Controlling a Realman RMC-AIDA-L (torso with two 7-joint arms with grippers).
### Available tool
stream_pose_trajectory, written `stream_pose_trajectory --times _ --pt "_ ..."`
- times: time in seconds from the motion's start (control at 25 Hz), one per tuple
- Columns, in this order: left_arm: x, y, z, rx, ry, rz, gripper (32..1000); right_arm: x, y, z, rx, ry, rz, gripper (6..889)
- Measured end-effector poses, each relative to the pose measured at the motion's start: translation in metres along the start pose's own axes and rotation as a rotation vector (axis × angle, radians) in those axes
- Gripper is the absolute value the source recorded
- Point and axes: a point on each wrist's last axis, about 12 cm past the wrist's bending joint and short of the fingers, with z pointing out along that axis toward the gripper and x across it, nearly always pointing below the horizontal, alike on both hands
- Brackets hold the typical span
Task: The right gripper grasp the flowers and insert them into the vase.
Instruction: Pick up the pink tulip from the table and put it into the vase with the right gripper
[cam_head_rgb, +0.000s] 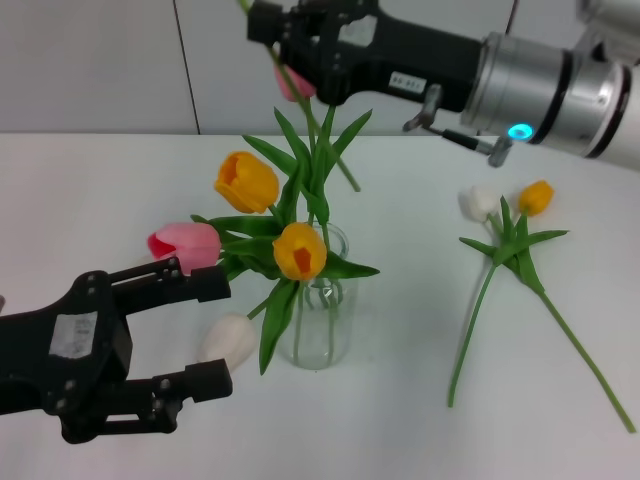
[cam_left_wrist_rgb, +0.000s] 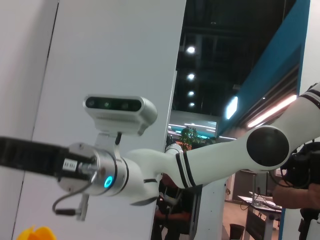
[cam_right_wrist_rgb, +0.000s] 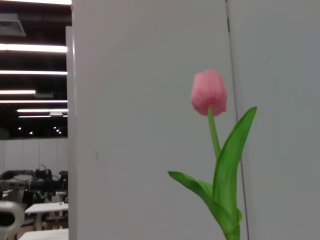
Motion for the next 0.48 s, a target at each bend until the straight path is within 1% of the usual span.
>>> stream_pose_trajectory --times 0.08,0.2,0.28,0.48 --pt "-0.0001 0.0 0.0 0.0 0.0 0.001 835 0.006 0.003 0.005 -0.006 0.005 -0.015 17" --pt "-0.0001 0.001 0.0 -0.001 0.0 0.001 835 0.013 0.007 0.01 -0.011 0.005 -0.017 17" --pt "0.0001 0.001 0.001 0.001 -0.001 -0.001 835 0.016 0.009 0.011 -0.002 -0.009 -0.013 17" --pt "0.003 0.004 0.003 0.002 -0.011 -0.02 835 0.023 0.012 0.009 0.012 -0.029 -0.014 17"
